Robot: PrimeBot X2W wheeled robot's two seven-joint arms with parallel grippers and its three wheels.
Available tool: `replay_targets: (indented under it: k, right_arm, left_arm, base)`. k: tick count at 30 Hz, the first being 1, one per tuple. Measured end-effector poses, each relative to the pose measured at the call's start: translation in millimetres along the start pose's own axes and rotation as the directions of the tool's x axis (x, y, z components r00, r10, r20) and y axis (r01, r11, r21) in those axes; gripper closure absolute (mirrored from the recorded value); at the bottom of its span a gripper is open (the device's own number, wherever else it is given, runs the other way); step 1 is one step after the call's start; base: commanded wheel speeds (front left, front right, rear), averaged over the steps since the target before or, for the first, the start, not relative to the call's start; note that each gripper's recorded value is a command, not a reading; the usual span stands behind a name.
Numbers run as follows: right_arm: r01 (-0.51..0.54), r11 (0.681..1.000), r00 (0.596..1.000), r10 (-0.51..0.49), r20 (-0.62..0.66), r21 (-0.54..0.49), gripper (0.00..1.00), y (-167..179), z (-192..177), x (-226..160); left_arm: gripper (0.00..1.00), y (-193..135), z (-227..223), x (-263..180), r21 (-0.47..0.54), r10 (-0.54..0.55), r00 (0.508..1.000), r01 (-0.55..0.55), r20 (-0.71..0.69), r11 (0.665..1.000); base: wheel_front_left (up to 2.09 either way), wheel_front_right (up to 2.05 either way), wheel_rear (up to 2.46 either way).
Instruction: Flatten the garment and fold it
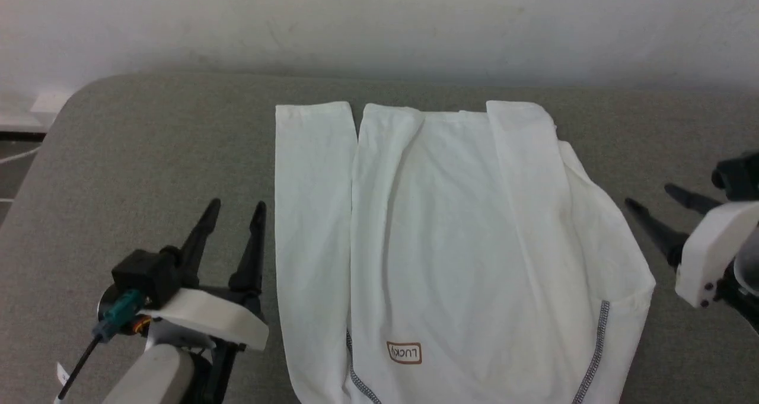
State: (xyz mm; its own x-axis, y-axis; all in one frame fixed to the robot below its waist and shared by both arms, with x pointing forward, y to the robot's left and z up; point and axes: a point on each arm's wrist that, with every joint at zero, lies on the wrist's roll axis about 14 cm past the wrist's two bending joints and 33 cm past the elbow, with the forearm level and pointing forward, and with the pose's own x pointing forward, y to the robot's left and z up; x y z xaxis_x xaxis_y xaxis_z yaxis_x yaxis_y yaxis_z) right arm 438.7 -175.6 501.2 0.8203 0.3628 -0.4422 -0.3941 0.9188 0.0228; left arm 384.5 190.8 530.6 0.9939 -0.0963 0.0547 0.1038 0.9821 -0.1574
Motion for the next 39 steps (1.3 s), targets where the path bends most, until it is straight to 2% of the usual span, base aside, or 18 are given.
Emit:
replay_targets:
  k: [3, 9, 18, 21, 25, 26, 27, 28, 33, 36, 39]
  right_arm:
    - [0.047, 0.998, 0.999, -0.047, -0.003, -0.049, 0.0, -10.0, 4.4, 27.8]
    - [0.106, 0.99, 0.982, -0.119, -0.144, -0.091, 0.0, -33.3, -25.6, 78.3]
    - [0.004, 0.991, 0.952, -0.045, -0.302, -0.137, 0.0, -11.5, -64.7, 130.2]
    - [0.004, 0.986, 0.951, -0.054, -0.303, -0.164, 0.0, -16.6, -65.0, 141.0]
    - [0.023, 0.989, 0.954, -0.066, -0.293, -0.147, 0.0, -22.4, -65.9, 152.0]
    - [0.025, 0.99, 0.954, -0.066, -0.293, -0.14, 0.45, -22.3, -67.1, 153.5]
    - [0.027, 0.991, 0.956, -0.065, -0.288, -0.134, 0.75, -22.3, -66.7, 154.6]
    - [0.03, 0.992, 0.957, -0.064, -0.281, -0.125, 1.0, -22.2, -66.6, 155.1]
    - [0.084, 0.993, 0.965, -0.101, -0.241, -0.081, 1.0, -34.7, -68.3, 147.7]
    - [0.161, 0.987, 0.965, -0.162, -0.206, -0.024, 1.0, -56.4, -67.9, 133.0]
    - [0.254, 0.967, 0.954, -0.245, -0.173, 0.032, 1.0, -84.9, -66.9, 110.6]
  left_arm:
    - [0.0, 7.8, 3.1, 13.3, -0.02, 0.065, 0.997, -0.065, 0.04, 0.998]
    - [0.0, 16.9, -0.3, 24.8, -0.065, 0.148, 0.986, -0.143, 0.077, 0.988]
    - [0.0, 45.7, -19.1, 15.4, -0.033, 0.211, 0.977, -0.21, 0.042, 0.977]
    - [0.0, 51.7, -24.9, 12.9, -0.03, 0.227, 0.973, -0.227, 0.029, 0.974]
    - [0.0, 54.6, -34.6, 10.8, -0.03, 0.237, 0.972, -0.236, 0.005, 0.971]
    - [0.0, 54.4, -36.6, 10.6, -0.029, 0.235, 0.972, -0.235, 0.0, 0.972]
    - [0.0, 54.6, -38.0, 10.6, -0.028, 0.234, 0.972, -0.234, -0.003, 0.972]
    - [0.0, 53.9, -39.1, 10.8, -0.028, 0.231, 0.973, -0.231, -0.005, 0.972]
    - [0.0, 53.4, -37.6, 10.4, -0.031, 0.23, 0.973, -0.23, 0.002, 0.973]
    - [0.0, 51.3, -35.3, 8.1, -0.036, 0.223, 0.975, -0.223, 0.008, 0.974]
    - [0.0, 49.4, -33.6, 2.5, -0.041, 0.22, 0.975, -0.22, 0.012, 0.975]
  base:
    - [0.0, 0.0, 0.0]
    - [0.0, 0.0, 0.0]
    - [0.0, 0.0, 0.0]
    - [0.0, 0.0, 0.0]
    - [0.0, 0.0, 0.0]
    - [0.0, 0.0, 0.0]
    - [0.0, 0.0, 0.0]
    - [0.0, 0.0, 0.0]
    - [0.0, 0.0, 0.0]
    - [0.0, 0.0, 0.0]
    - [0.0, 0.0, 0.0]
